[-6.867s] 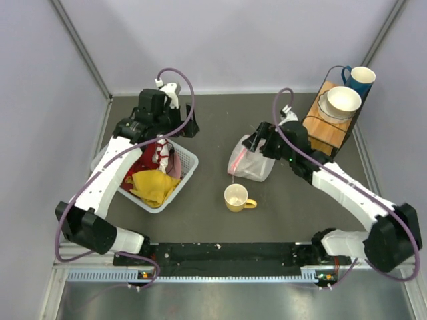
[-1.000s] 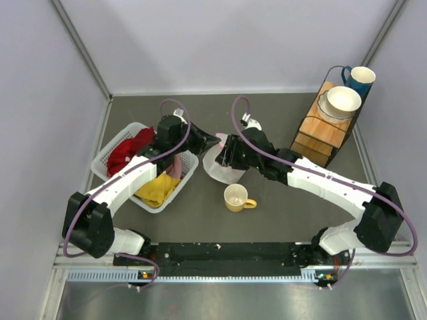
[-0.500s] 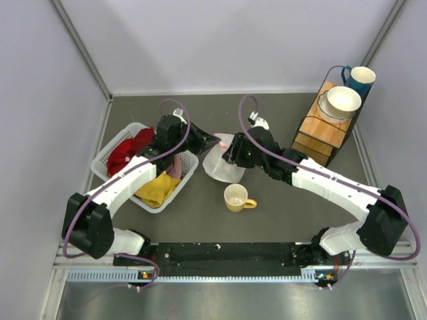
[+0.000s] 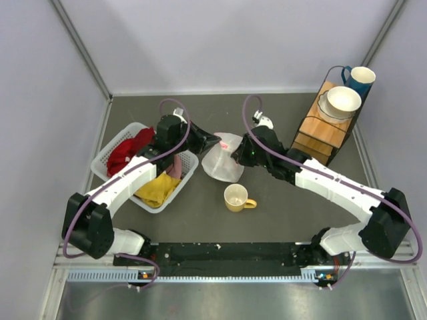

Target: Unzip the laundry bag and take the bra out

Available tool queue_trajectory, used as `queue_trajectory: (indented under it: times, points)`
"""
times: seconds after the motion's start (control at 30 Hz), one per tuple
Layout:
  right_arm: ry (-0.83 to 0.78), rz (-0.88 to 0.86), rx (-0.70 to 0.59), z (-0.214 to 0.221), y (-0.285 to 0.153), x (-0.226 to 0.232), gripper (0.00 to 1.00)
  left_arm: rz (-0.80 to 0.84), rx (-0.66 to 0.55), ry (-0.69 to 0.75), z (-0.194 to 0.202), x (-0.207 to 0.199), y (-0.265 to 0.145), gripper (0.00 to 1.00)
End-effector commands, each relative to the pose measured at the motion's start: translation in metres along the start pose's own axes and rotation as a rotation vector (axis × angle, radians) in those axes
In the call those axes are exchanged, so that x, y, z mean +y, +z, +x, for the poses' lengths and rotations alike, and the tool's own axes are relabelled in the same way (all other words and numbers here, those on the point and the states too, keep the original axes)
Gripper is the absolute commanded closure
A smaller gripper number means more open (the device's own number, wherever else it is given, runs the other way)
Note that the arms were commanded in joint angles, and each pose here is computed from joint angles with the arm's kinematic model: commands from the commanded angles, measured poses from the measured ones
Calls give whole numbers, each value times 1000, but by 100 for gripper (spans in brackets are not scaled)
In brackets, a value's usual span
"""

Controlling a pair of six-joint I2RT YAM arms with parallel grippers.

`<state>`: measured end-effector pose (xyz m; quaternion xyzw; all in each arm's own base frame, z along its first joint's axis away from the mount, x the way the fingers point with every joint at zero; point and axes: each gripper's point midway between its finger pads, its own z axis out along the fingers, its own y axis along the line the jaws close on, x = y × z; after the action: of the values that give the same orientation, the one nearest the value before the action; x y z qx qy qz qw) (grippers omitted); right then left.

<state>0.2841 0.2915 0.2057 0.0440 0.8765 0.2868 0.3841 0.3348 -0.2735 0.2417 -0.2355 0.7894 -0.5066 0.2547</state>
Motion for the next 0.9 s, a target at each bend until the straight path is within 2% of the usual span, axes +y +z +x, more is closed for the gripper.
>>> queue_trajectory:
  times: [0.0,0.13,0.3,0.37,0.4,0.47,0.6,0.8,0.83,0.87]
  points:
    - [5,-14,-67,-19,-11,-1,100,85,-7,29,-1,-22,-5,100]
    - [-9,-2,-51,-16,-15,-15,100,99,-11,89,-7,-28,-2,100]
    - [-22,-5,-18,-4,-20,-40,100,92,144,204,-11,-35,25,100]
    - [1,-52,-22,-2,-22,-34,100,106,198,249,-13,-33,48,100]
    - [22,-77,-11,1,-24,-30,100,134,216,277,-16,-46,52,100]
    - [40,-115,-6,3,-24,-22,100,90,252,303,-19,-26,74,100]
    - [28,-112,14,15,-21,-23,100,69,271,335,-25,-26,90,100]
    - [62,-121,-34,8,-21,-22,100,56,273,380,-31,-24,101,99]
    - [65,-112,-43,6,-20,-23,100,42,255,397,-33,-25,98,97]
    - [68,-93,-58,4,-19,-27,100,26,239,417,-35,-25,94,82]
